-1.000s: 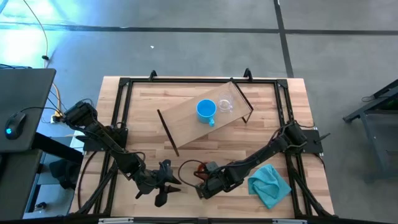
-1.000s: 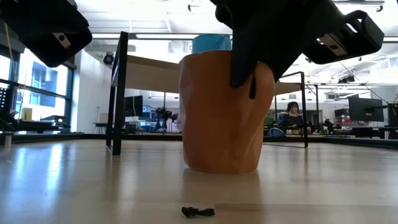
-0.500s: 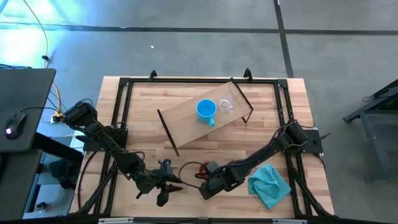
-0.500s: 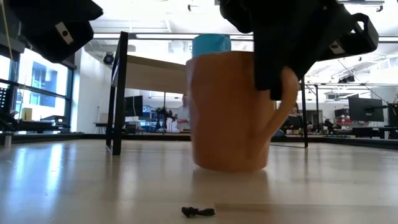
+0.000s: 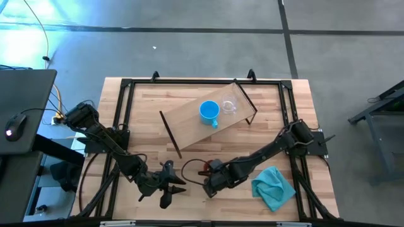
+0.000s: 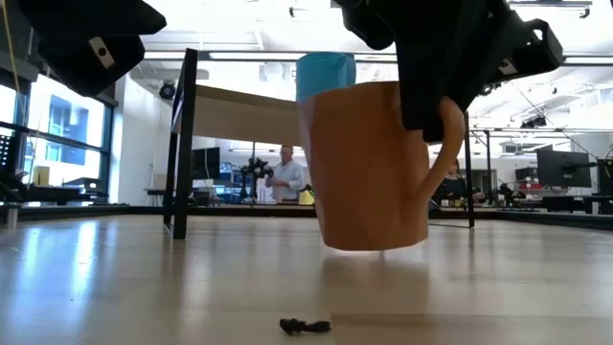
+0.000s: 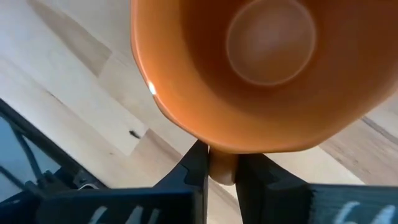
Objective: Stack small to large cups/mugs on shelf
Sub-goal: Put the orange mug on the shelf
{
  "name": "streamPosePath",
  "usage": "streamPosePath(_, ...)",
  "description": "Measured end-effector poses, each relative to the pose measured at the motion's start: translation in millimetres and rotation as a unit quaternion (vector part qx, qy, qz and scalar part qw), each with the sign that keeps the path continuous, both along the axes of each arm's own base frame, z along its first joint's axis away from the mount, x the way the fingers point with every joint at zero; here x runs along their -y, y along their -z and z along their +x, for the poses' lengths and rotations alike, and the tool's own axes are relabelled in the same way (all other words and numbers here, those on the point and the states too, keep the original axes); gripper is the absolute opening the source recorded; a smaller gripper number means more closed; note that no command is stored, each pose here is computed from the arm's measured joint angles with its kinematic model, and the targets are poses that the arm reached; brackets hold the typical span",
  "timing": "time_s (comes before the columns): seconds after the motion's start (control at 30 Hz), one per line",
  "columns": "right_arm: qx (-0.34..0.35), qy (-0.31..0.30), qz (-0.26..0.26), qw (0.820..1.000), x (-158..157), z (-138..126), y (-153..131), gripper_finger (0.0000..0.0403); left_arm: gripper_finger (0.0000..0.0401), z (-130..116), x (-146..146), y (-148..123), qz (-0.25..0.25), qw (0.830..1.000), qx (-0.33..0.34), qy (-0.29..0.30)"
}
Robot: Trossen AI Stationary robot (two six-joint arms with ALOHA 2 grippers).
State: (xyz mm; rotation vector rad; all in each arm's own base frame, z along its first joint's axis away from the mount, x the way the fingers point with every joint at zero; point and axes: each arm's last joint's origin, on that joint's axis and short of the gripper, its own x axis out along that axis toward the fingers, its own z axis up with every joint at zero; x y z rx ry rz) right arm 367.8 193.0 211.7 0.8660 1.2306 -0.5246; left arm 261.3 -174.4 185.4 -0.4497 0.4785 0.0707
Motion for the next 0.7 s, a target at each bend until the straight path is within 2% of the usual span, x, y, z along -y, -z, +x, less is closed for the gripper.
streamPosePath(0.13,0.002,-0.011,0.022,1.0,3.0,3.7,-1.4,0.0023,0.0124,0.0,-0.2,0.0,0.001,1.0,0.0,-0.002)
streamPosePath(0.33,0.012,-0.006,0.022,1.0,8.8,4.2,-8.5,0.0021,0.0124,0.0,-0.4,0.0,0.003,1.0,0.001,-0.006)
streamPosePath(0.7,0.035,0.008,0.029,0.999,20.8,-5.1,-38.8,0.002,0.0124,-1.7,-1.3,3.0,0.013,1.0,-0.014,-0.005)
